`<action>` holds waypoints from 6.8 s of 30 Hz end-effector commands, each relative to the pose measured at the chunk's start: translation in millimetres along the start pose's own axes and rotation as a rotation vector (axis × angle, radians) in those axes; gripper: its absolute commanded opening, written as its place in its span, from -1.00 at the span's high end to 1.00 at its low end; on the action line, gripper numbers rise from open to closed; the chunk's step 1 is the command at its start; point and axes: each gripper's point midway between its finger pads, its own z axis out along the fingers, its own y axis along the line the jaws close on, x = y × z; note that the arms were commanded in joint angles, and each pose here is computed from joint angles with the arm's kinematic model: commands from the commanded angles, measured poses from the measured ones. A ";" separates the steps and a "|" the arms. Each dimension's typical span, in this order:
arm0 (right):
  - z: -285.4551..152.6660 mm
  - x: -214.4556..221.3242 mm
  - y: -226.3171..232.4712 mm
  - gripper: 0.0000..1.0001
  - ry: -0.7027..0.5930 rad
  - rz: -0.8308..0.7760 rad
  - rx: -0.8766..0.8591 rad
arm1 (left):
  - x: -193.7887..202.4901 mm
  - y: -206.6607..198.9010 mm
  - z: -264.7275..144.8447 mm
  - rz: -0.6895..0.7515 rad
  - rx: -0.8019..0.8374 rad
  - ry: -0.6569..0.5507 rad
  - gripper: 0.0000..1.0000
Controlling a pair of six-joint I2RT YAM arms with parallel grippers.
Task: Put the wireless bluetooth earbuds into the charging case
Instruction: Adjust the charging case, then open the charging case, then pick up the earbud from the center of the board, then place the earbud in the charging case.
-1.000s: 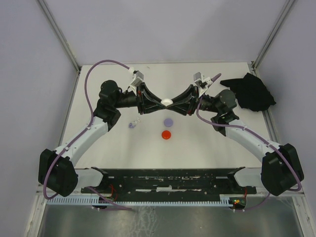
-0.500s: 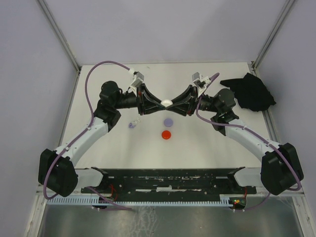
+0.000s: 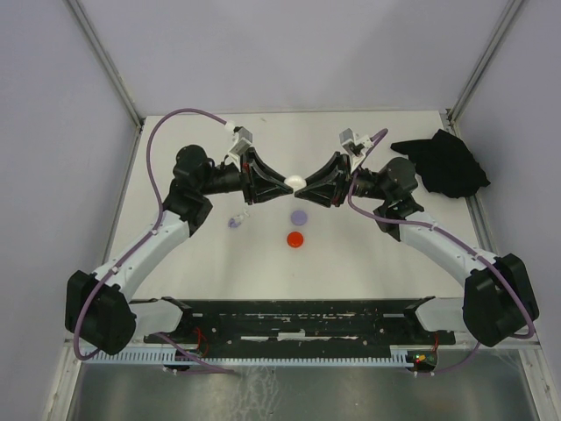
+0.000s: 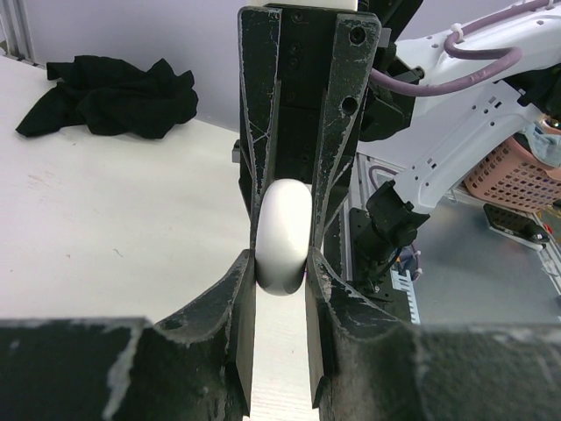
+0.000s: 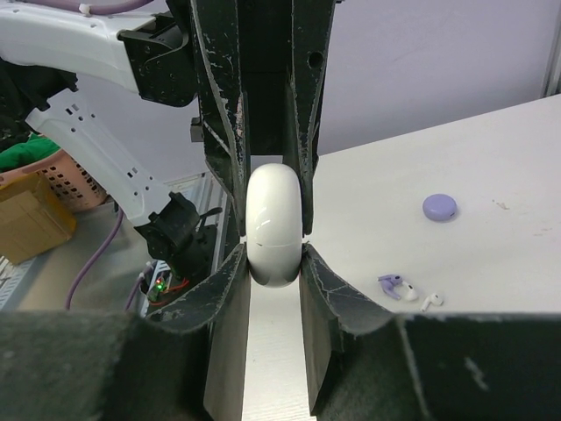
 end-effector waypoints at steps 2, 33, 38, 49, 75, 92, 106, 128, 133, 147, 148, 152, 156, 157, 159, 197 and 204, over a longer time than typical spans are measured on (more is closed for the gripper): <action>3.4 -17.0 9.0 0.37 -0.031 -0.033 -0.050 | -20.6 -9.4 -0.8 0.111 0.002 -0.057 0.70; 5.1 -20.1 10.7 0.92 -0.049 -0.071 -0.076 | -20.6 -7.2 1.2 0.112 -0.071 -0.015 -0.36; 2.2 -13.4 11.3 0.93 -0.019 -0.101 -0.067 | -26.1 -0.2 -0.1 0.079 -0.100 -0.017 -0.37; 0.1 -13.1 16.9 0.93 -0.019 -0.133 -0.074 | -21.0 18.3 -2.5 0.030 -0.166 0.021 -0.38; -5.3 22.0 -1.4 0.95 0.100 -0.143 0.037 | -12.6 78.9 -35.2 -0.112 -0.528 0.079 -0.48; -26.4 66.8 -5.6 0.96 0.202 -0.115 0.107 | 113.2 134.8 -137.9 -0.593 -1.023 0.324 -0.71; -30.7 77.8 -8.3 0.96 0.227 -0.117 0.116 | 200.6 197.1 -153.7 -0.643 -1.236 0.711 -0.43; -30.1 83.7 -10.6 0.96 0.244 -0.093 0.109 | 252.0 232.6 -148.9 -0.529 -1.258 0.991 0.15; -29.8 82.3 -9.1 0.96 0.241 -0.096 0.106 | 262.9 224.4 -145.3 -0.540 -1.221 1.029 0.41; -24.4 59.5 -11.7 0.96 0.173 -0.158 0.127 | 170.1 207.2 -115.4 -0.323 -1.177 0.745 0.56; -23.9 57.4 -12.5 0.96 0.167 -0.163 0.133 | 157.1 203.9 -110.5 -0.290 -1.165 0.709 0.57; -23.5 47.9 -14.0 0.96 0.142 -0.192 0.154 | 98.0 182.4 -84.8 -0.145 -1.094 0.528 0.60; -23.5 37.1 -15.3 0.96 0.111 -0.218 0.181 | 48.6 153.0 -64.3 -0.006 -1.016 0.366 0.60; -23.7 35.4 -15.8 0.96 0.105 -0.224 0.188 | 37.8 146.1 -61.2 0.024 -0.997 0.330 0.60; -24.1 32.2 -17.2 0.96 0.093 -0.234 0.202 | 17.0 132.0 -56.9 0.077 -0.959 0.250 0.60; -11.4 2.7 -5.7 0.96 -0.015 -0.327 0.140 | -44.1 -23.7 9.1 0.904 -0.348 -0.089 0.56; -10.4 2.4 -3.8 0.96 -0.015 -0.331 0.133 | -42.3 -20.1 16.9 0.919 -0.363 -0.074 0.57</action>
